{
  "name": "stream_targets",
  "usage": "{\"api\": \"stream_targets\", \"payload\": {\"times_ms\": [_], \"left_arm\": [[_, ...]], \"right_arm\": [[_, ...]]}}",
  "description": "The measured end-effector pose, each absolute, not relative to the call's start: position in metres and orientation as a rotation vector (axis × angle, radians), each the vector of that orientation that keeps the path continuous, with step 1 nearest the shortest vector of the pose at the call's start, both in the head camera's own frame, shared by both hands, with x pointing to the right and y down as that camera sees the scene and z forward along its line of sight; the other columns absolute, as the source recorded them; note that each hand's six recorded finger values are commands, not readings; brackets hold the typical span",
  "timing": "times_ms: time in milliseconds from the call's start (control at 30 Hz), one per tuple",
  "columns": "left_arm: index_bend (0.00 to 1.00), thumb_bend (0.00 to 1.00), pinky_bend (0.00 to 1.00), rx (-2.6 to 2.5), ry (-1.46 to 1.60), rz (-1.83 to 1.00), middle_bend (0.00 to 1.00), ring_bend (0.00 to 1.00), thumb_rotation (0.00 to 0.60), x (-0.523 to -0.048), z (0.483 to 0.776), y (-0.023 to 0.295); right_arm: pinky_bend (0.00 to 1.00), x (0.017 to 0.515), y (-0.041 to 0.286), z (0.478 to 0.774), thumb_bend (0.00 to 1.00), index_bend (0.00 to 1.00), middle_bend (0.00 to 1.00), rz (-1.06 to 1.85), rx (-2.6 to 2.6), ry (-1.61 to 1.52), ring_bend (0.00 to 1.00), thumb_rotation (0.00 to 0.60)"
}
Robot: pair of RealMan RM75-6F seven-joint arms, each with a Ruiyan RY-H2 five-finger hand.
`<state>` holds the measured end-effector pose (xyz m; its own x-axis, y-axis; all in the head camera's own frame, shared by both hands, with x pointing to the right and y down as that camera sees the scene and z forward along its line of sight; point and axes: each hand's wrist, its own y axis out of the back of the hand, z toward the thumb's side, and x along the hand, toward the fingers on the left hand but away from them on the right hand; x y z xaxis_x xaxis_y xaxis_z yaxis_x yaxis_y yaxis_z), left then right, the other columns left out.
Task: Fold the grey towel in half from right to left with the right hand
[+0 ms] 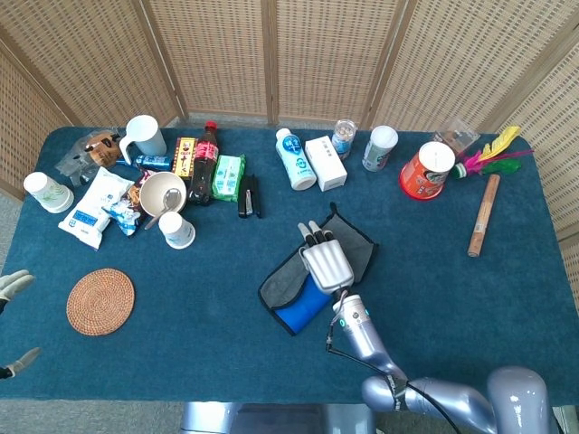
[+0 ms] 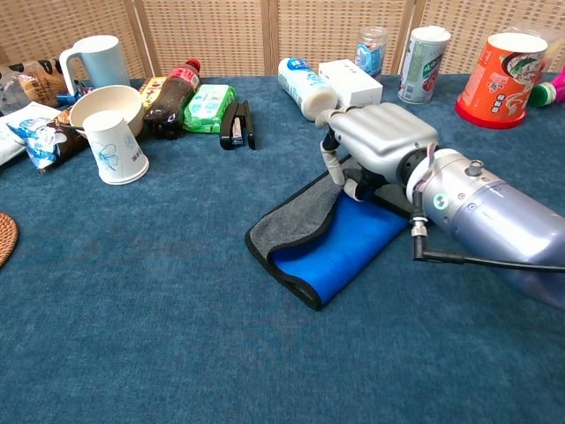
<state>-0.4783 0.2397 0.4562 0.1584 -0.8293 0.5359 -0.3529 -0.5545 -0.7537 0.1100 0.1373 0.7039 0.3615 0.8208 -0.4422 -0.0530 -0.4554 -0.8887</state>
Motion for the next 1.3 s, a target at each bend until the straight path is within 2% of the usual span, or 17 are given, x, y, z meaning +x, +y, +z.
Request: {"api": "stream_targets", "payload": {"times_ms": [800,867,967,1000,1100,1167,1233,1300], "left_arm": [[0.06,0.32,0.05,-1.994,1.123,-1.378,0.00,0.00,0.600,-0.480,0.455,0.239],[0.06,0.32,0.05,-1.994,1.126,-1.378,0.00,0.00,0.600,-0.480,0.455,0.239],[0.06,0.32,0.05,-1.995,1.127,-1.379,0.00,0.00,0.600,-0.481,0.455,0.239],[0.06,0.32,0.05,-1.996,1.125,-1.379,0.00,0.00,0.600,-0.481,0.456,0.239],[0.06,0.32,0.05,-2.000,1.121,-1.379,0.00,0.00,0.600,-0.480,0.456,0.239],[0.06,0.32,0.05,-2.000,1.121,-1.378,0.00,0.00,0.600,-0.480,0.456,0.239],[0.06,0.32,0.05,-2.002,1.119,-1.378,0.00,0.00,0.600,-0.479,0.456,0.239],[0.06,0.32,0.05,-2.004,1.117,-1.378,0.00,0.00,0.600,-0.479,0.456,0.240]], "right_arm": [[0.31,0.110,0.126,0.713,0.61,0.65,0.14,1.326,-1.722,-0.834,0.12,0.600],[0.31,0.110,0.126,0.715,0.60,0.57,0.13,1.332,-1.725,-0.823,0.12,0.600],[0.31,0.110,0.127,0.715,0.57,0.34,0.12,1.331,-1.744,-0.835,0.12,0.600],[0.31,0.110,0.127,0.715,0.52,0.25,0.12,1.330,-1.749,-0.838,0.12,0.600],[0.31,0.109,0.126,0.714,0.39,0.06,0.11,1.321,-1.765,-0.867,0.12,0.600],[0.31,0.109,0.124,0.711,0.37,0.02,0.10,1.311,-1.769,-0.897,0.12,0.600],[0.31,0.109,0.123,0.708,0.28,0.00,0.10,1.303,-1.768,-0.927,0.12,0.600],[0.31,0.109,0.121,0.705,0.10,0.00,0.08,1.298,-1.757,-0.957,0.12,0.600]]}}
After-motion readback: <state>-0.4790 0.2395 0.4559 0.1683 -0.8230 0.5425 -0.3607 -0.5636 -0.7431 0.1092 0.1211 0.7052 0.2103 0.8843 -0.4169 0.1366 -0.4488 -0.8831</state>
